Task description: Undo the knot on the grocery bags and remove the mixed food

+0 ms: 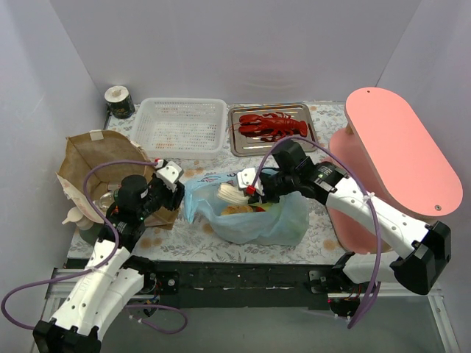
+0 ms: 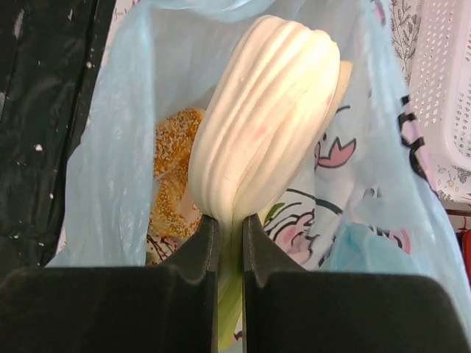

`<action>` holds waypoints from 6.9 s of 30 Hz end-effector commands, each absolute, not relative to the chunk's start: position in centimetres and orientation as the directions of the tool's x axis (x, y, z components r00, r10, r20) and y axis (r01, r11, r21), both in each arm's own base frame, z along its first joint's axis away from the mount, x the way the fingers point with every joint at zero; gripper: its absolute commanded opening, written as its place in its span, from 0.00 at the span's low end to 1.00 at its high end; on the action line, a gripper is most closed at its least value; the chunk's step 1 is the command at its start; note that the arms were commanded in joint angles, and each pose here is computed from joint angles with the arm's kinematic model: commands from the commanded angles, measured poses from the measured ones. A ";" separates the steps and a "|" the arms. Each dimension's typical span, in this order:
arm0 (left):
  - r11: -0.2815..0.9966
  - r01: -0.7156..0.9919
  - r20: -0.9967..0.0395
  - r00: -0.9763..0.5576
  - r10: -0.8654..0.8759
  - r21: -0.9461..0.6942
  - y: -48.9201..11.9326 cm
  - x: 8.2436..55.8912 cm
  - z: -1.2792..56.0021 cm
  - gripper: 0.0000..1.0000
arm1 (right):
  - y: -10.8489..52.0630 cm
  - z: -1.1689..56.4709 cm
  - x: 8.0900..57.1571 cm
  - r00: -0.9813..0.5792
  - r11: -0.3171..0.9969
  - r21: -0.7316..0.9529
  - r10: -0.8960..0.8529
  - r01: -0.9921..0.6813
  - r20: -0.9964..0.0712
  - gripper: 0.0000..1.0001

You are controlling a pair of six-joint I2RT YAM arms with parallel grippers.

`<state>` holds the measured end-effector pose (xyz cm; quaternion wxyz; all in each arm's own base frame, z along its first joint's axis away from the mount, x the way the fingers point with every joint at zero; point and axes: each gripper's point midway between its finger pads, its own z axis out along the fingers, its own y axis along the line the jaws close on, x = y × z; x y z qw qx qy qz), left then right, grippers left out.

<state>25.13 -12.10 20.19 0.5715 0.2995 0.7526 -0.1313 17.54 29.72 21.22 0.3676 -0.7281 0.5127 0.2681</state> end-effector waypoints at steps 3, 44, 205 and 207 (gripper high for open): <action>0.745 0.657 -0.932 -0.188 0.308 0.114 -12.7 23.5 19.6 0.50 | 31.7 27.5 18.0 0.344 -0.143 -0.313 -0.416 -0.939 -0.842 0.01; 0.639 0.761 -0.896 -0.200 0.397 0.113 -12.7 19.4 19.3 0.00 | 34.4 53.9 43.4 0.809 0.477 -0.812 -0.294 -0.337 -0.508 0.01; 0.486 0.862 -0.879 -0.336 0.337 -0.143 -24.1 22.6 20.5 0.01 | 29.7 15.8 15.6 0.567 -0.288 -0.502 -0.572 -0.816 -0.593 0.45; 0.538 0.836 -0.887 -0.324 0.329 -0.107 -23.7 23.9 20.8 0.11 | 30.6 15.9 16.0 0.569 -0.292 -0.501 -0.569 -0.815 -0.594 0.43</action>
